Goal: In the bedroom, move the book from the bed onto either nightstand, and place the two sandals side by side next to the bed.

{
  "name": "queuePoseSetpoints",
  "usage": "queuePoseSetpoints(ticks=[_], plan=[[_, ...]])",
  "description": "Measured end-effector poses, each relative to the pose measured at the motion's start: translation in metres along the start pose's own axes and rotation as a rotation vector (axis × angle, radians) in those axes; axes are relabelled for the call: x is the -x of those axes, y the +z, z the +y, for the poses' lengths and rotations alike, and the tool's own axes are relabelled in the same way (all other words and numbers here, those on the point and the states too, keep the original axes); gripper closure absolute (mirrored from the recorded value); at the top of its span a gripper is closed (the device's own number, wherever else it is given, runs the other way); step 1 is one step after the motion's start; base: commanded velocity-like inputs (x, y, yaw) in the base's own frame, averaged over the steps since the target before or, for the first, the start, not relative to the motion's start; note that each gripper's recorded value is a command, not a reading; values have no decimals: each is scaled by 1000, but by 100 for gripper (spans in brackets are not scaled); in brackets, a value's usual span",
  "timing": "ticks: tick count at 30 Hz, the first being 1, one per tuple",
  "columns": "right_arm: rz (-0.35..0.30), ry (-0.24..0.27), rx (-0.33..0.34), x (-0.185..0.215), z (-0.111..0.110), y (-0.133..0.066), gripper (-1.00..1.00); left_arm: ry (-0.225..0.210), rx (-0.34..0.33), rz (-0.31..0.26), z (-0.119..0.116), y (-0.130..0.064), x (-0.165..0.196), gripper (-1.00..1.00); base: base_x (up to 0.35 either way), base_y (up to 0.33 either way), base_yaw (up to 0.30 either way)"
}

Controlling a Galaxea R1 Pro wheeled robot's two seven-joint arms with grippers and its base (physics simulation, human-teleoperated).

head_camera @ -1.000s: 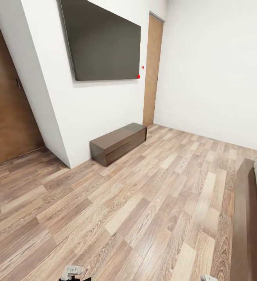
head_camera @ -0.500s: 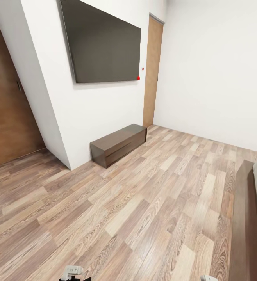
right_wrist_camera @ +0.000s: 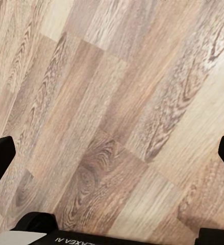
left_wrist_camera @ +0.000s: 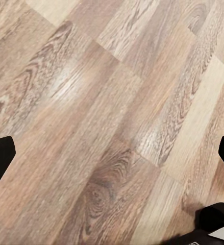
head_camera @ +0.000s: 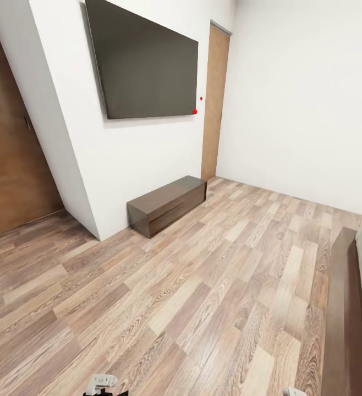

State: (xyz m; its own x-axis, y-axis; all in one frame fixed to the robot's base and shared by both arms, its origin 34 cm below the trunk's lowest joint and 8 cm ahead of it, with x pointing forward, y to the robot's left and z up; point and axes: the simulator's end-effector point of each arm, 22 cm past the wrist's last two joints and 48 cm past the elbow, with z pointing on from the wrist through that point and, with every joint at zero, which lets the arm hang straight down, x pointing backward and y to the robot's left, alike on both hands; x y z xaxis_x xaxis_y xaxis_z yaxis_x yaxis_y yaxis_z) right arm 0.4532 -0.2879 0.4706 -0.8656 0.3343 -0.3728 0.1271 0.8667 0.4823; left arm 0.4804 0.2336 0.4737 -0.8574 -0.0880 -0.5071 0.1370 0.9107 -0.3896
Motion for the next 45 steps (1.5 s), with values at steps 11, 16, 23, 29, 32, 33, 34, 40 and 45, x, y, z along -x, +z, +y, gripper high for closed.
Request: queuePoseSetpoints(ticks=[11,16,23,29,32,33,34,40,45], plan=[[-1,0,0,0,0,0,-100,1,0,-3,0,0,1,-100,150,0,0],[-1,1,0,0,0,0,-100,0,0,-3,0,0,1,-100,314,0,0],[-2,1,-1,0,0,0,-100,1,0,-3,0,0,1,-100,136,0,0],[-2,1,-2,0,0,0,-100,1,-1,-4,0,0,1,-100,244,0,0],[-1,1,-2,0,0,0,-100,1,-1,-4,0,0,1,-100,319,0,0],[-1,1,-2,0,0,0,-100,1,-1,-4,0,0,1,-100,327,0,0],[-1,1,-2,0,0,0,-100,1,-1,-4,0,0,1,-100,329,0,0],[-1,1,-2,0,0,0,-100,1,0,-4,0,0,1,-100,332,0,0],[-1,1,-1,0,0,0,-100,1,0,-4,0,0,1,-100,327,0,0]])
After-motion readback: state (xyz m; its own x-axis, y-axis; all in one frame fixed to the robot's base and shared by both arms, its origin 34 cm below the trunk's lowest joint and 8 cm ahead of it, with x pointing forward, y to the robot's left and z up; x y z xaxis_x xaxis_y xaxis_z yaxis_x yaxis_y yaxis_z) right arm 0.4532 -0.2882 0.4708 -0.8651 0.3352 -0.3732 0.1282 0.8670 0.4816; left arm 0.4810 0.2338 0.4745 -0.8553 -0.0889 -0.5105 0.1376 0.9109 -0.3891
